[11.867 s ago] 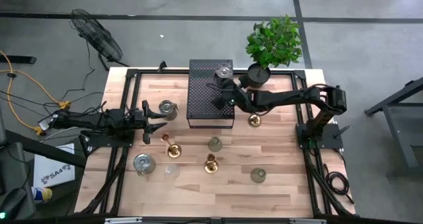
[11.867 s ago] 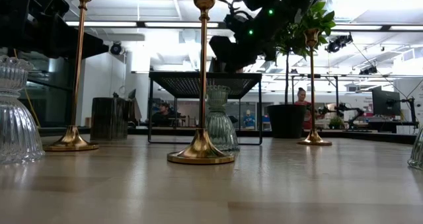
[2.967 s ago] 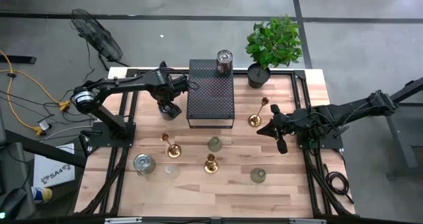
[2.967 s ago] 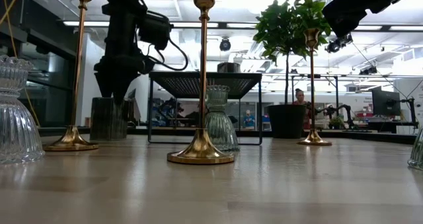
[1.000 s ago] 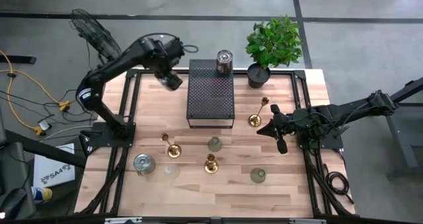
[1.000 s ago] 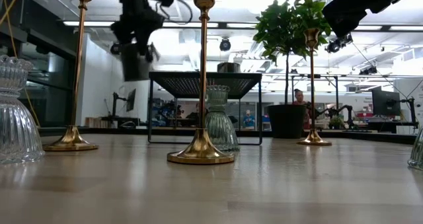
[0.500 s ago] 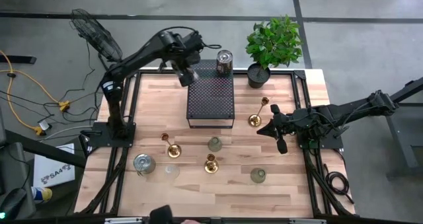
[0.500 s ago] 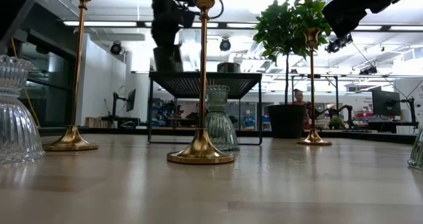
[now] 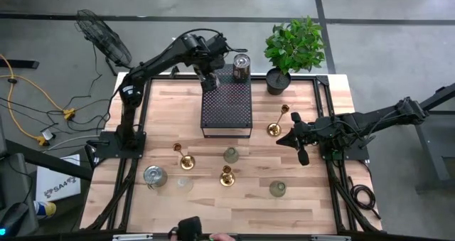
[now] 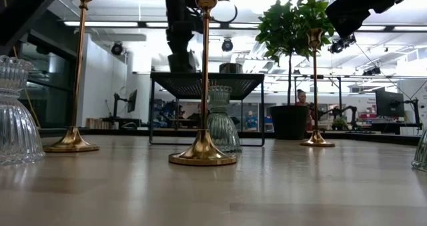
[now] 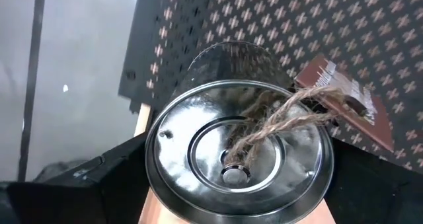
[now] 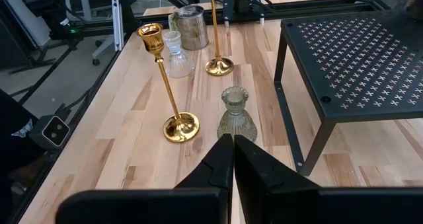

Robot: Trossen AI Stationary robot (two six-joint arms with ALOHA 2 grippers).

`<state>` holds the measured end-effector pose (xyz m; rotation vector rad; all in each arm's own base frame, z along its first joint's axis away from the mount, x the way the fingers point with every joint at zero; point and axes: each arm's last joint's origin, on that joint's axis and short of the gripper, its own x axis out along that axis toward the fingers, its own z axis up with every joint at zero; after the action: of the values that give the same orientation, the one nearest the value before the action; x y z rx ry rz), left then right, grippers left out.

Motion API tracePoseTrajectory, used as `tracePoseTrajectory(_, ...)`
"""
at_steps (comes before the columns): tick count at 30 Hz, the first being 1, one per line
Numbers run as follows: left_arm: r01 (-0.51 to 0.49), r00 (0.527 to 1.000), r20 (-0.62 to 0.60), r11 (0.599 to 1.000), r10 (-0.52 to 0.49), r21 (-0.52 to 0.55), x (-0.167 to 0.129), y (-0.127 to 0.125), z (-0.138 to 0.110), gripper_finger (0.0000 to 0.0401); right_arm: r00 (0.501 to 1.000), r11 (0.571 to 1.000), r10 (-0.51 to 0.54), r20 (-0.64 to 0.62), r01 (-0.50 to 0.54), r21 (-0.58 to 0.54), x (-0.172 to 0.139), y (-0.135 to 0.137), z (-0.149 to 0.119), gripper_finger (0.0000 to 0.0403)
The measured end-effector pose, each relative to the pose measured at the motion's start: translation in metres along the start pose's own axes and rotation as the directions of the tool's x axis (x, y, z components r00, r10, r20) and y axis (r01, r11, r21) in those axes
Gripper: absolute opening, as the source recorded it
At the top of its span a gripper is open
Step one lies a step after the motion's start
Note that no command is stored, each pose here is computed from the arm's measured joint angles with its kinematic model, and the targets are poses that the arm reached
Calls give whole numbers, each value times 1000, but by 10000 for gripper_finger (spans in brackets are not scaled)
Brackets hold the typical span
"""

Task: Pick & Place candle stick holders
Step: Put the top silver scented candle on the shelf

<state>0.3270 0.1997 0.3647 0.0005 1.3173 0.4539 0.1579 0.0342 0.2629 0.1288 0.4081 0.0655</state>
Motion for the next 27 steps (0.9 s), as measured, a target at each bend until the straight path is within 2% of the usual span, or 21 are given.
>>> tracePoseTrajectory(11,8,998,55,999,-10,34,11,-7,14,350,1000,1000,-1,0,1,0,0,0,0,4)
tracePoseTrajectory(15,-5,998,58,999,2,39,13,-9,16,384,1000,1000,-1,0,1,0,0,0,0,4)
tracePoseTrajectory(17,-7,999,52,999,5,46,17,-12,19,387,1000,1000,0,0,0,0,0,0,0,4)
tracePoseTrajectory(21,-25,998,60,999,22,44,20,-11,21,379,1000,1000,0,0,0,0,0,0,0,4)
tracePoseTrajectory(27,-107,992,67,994,104,33,20,-9,23,387,1000,1000,0,0,0,0,0,0,0,4)
